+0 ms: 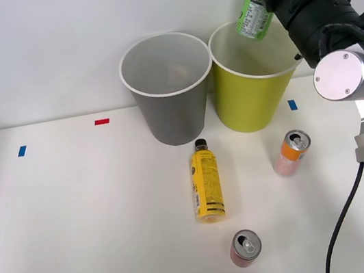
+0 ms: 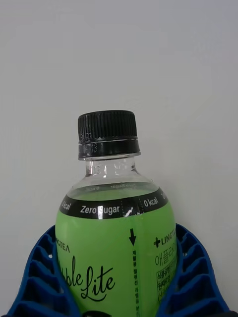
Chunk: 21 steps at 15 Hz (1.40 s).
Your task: Put cans in the gray bin, plastic bottles in the light green bin
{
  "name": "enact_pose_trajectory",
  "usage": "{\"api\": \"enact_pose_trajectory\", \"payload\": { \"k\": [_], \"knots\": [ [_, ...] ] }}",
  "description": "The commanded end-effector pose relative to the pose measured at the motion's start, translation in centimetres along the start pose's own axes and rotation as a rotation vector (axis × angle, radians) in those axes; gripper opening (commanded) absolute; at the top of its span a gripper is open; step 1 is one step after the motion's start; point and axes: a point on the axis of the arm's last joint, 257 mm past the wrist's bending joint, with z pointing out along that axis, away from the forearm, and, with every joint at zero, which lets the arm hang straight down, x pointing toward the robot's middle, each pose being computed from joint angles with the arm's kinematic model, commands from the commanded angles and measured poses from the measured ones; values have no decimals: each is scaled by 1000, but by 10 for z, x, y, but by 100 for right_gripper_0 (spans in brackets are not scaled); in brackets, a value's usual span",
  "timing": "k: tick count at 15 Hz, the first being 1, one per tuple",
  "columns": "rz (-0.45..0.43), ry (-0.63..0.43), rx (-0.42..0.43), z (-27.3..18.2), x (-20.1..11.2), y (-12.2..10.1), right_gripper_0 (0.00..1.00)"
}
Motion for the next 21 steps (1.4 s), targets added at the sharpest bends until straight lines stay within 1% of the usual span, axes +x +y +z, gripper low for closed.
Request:
{"api": "enact_pose_trajectory", "payload": {
  "k": [1,7,10,13,14,15,17,19,21],
  "knots": [
    [-29,6,3,0,3,0,100],
    [-91,27,-6,-13,16,0,100],
    [-153,30,-15,-59,13,-3,100],
    [-203,37,-8,-117,5,-4,100],
    [-228,51,-1,-139,4,-6,100],
    [-244,64,-1,-154,3,-6,100],
    [-290,100,11,-184,0,-12,100],
    [-302,127,13,-207,-4,-13,100],
    [-321,156,29,-227,-2,-20,100]
  ]
}}
